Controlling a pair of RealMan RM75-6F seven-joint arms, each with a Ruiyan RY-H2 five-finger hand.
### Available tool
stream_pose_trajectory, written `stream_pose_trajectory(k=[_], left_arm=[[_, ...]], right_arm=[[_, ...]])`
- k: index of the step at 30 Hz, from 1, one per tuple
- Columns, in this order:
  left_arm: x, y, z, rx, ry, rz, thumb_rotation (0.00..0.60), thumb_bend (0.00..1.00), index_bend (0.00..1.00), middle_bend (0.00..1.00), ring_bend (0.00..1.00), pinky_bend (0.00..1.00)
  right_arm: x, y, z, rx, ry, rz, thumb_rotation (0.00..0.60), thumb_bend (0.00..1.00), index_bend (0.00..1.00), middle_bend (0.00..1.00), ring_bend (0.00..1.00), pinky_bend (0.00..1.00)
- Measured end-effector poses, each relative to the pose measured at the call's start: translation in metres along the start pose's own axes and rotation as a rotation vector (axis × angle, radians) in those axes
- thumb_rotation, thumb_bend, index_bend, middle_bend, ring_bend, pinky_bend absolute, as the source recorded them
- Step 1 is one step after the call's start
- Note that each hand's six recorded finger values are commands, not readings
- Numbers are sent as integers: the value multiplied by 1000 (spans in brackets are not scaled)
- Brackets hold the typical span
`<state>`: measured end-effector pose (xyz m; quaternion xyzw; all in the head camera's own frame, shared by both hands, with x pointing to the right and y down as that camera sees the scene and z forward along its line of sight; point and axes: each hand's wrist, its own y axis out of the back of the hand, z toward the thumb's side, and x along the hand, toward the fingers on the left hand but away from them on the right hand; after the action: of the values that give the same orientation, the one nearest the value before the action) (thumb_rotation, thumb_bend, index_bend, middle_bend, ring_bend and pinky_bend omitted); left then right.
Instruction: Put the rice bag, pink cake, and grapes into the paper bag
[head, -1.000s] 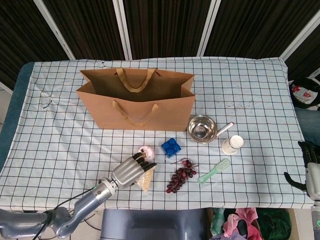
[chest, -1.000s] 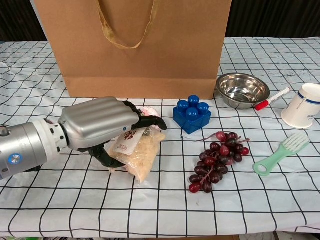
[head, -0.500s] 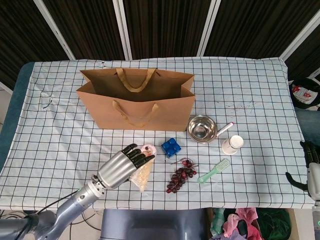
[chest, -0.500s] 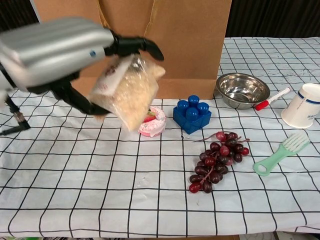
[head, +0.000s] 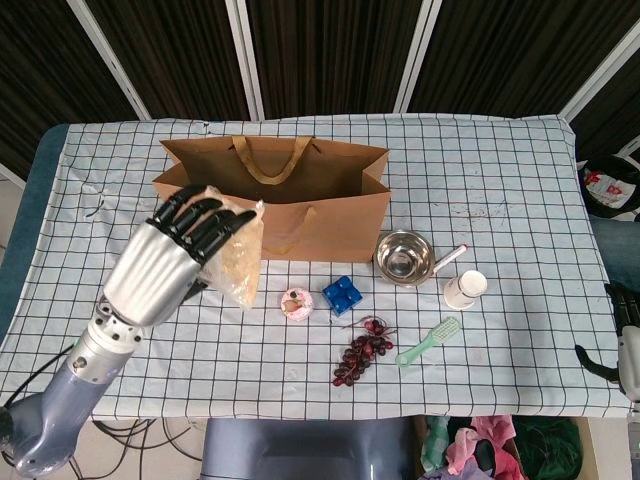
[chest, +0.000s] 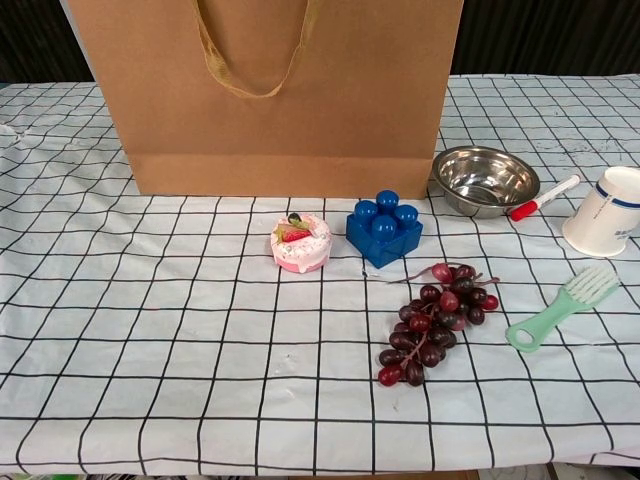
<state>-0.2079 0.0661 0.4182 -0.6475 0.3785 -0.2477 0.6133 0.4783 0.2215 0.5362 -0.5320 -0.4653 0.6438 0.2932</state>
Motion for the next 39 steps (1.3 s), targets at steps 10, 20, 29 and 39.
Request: stream_pose_trajectory(k=[10, 20, 29, 39], left_arm=[[57, -18, -37, -13, 114, -36, 600, 396, 230, 413, 291, 253], [102, -83, -74, -8, 222, -148, 600, 391, 230, 393, 275, 253], [109, -126, -76, -70, 227, -225, 600, 313, 209, 271, 152, 198], [105, -121, -60, -118, 168, -250, 600, 49, 112, 85, 0, 0]], right_arm=[[-5, -2, -11, 3, -35, 8, 600, 207, 70, 66, 187, 231], [-13, -3, -31, 14, -102, 6, 600, 209, 69, 66, 187, 230], [-15, -2, -34, 25, -113, -3, 600, 209, 68, 66, 187, 231], [-15, -1, -34, 19, -119, -13, 600, 210, 67, 66, 187, 231]])
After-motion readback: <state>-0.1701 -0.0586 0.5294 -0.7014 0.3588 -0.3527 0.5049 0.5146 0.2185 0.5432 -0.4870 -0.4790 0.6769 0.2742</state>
